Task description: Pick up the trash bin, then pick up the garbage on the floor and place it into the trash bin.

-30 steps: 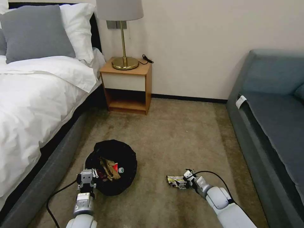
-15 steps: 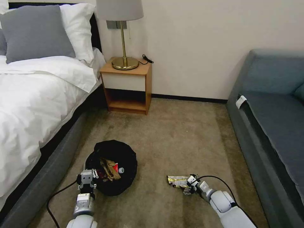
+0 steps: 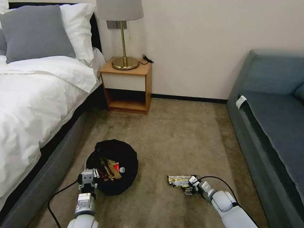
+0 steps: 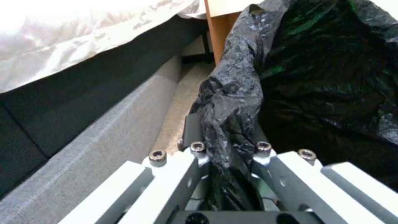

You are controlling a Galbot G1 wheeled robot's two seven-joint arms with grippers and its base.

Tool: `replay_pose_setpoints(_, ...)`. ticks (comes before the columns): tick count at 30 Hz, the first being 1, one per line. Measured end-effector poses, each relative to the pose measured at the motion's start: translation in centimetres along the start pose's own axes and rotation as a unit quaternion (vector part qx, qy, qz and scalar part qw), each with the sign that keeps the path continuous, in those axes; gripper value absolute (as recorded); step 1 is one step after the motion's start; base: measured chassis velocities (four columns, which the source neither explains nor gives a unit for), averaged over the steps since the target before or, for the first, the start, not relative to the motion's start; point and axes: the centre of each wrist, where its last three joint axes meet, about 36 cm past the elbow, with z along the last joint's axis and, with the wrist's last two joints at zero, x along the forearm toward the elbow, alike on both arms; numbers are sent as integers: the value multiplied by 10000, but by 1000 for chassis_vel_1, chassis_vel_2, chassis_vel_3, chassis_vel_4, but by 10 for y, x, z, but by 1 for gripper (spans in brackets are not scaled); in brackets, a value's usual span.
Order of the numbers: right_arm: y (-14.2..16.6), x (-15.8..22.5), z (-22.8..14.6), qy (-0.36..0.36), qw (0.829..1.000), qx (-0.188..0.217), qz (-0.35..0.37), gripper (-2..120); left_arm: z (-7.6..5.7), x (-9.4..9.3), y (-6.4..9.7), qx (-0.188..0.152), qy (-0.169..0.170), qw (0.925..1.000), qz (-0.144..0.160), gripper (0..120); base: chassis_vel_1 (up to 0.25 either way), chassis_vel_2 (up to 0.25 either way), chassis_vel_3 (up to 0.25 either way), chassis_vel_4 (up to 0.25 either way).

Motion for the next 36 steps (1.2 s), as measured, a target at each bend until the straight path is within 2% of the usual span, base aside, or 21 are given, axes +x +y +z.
replay_pose_setpoints(3,1,-1,1,-17,10000,-14,-77,82,0,0,0,0,0,10000,0,4,0,0,0,0)
replay_pose_setpoints(13,2,-2,6,-27,9998,-44,-193,80,1,-1,0,5,9,10000,0,4,0,0,0,0)
replay_pose_setpoints(16,4,-4,7,-36,9997,-48,-216,76,1,-2,-1,8,12,10000,3,4,0,0,0,0)
replay_pose_setpoints(19,5,-5,6,-50,9997,-57,-237,62,1,-4,-1,16,3,10000,4,4,0,0,0,0)
replay_pose_setpoints(23,5,-7,6,-51,9997,-62,-247,53,1,-5,0,21,6,10000,4,4,0,0,0,0)
replay_pose_setpoints(26,5,-8,6,-49,9996,-67,-254,37,3,-5,0,31,21,10000,5,4,0,0,0,0)
replay_pose_setpoints(28,6,-9,6,-46,9996,-63,-259,33,3,-6,0,32,28,10000,4,4,0,0,0,0)
replay_pose_setpoints(31,7,-11,6,-43,9996,-65,-271,20,4,-7,0,40,38,10000,3,4,0,0,0,0)
replay_pose_setpoints(32,7,-11,6,-43,9996,-65,-271,20,4,-7,0,40,38,10000,3,4,0,0,0,0)
replay_pose_setpoints(35,8,-13,6,-34,9996,-61,-289,6,4,-8,1,52,39,10000,-1,4,0,0,0,0)
replay_pose_setpoints(36,8,-13,6,-34,9996,-61,-289,6,4,-8,1,52,39,10000,-1,4,0,0,0,0)
